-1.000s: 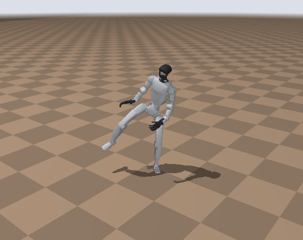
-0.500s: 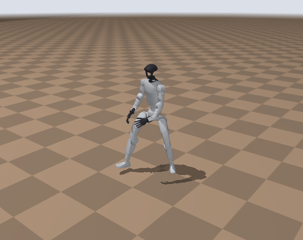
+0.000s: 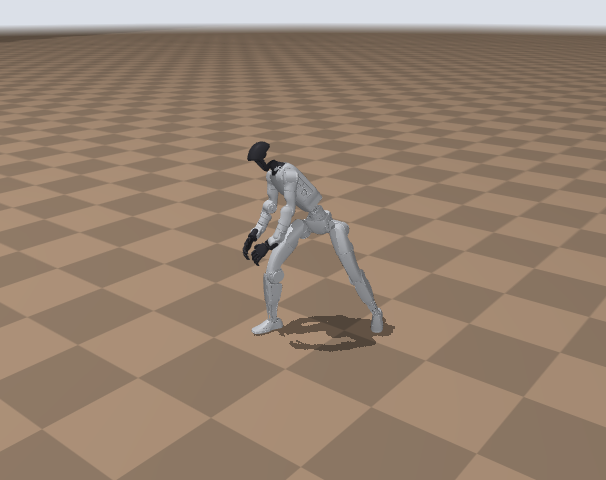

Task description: Kungfu

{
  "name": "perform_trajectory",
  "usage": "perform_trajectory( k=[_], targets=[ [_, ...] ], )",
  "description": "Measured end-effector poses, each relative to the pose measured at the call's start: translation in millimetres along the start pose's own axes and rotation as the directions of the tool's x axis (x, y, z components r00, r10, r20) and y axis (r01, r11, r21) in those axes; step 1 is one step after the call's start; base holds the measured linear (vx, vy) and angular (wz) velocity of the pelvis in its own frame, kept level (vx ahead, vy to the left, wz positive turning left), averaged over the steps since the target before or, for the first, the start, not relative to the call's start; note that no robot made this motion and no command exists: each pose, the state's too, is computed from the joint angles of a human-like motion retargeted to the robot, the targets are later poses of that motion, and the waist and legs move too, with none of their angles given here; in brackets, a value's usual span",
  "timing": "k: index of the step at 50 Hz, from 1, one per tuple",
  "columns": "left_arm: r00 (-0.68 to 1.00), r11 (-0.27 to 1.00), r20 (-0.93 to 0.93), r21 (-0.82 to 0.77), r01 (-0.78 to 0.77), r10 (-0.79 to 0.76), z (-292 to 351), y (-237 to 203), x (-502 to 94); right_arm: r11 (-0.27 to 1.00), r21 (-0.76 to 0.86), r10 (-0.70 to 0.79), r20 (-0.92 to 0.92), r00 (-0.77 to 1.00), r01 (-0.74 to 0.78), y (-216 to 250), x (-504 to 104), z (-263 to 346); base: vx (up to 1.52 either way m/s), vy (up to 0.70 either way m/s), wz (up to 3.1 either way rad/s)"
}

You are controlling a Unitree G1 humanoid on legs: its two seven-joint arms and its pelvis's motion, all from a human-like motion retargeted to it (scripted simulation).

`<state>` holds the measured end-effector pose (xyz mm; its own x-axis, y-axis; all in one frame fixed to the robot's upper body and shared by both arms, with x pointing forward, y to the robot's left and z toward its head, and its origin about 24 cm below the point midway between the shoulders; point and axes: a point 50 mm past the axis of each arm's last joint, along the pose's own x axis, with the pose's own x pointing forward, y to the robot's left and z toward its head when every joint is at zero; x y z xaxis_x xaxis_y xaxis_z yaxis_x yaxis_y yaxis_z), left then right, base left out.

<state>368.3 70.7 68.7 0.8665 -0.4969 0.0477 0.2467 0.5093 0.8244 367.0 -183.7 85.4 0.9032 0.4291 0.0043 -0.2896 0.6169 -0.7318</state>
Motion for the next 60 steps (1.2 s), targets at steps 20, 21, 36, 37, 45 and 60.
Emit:
perform_trajectory(
  k=[20,21,36,37,45,60],
  targets=[
    [0.985,0.989,0.141,0.127,0.078,-0.096,42,36,-164,0.887,0.237,0.126,0.7,0.703,-0.396,84,-67,140,0.09,0.09,0.07],
    [0.988,0.986,0.112,0.138,0.093,-0.109,39,33,-164,0.878,0.277,0.099,0.693,0.714,-0.39,86,-66,138,0.03,0.17,0.08],
    [0.973,0.958,0.01,-0.178,-0.226,0.232,1,76,-115,0.839,0.498,-0.073,0.504,0.86,-0.221,49,-66,82,-0.01,0.07,-0.34],
    [0.95,0.931,0.034,-0.212,-0.297,0.311,4,89,-111,0.837,0.516,-0.111,0.486,0.867,-0.182,45,-69,79,0.04,-0.21,-0.36],
    [0.492,0.479,0.174,-0.632,-0.608,0.853,41,180,-107,0.731,0.673,-0.446,0.343,0.826,0.115,11,-92,59,0.11,-0.55,-0.58],
    [0.439,0.27,0.283,-0.958,0.093,0.853,67,197,-80,0.486,0.862,-0.808,0.382,0.448,0.142,-67,-135,93,0.46,-0.62,-2.09]
  ],
)
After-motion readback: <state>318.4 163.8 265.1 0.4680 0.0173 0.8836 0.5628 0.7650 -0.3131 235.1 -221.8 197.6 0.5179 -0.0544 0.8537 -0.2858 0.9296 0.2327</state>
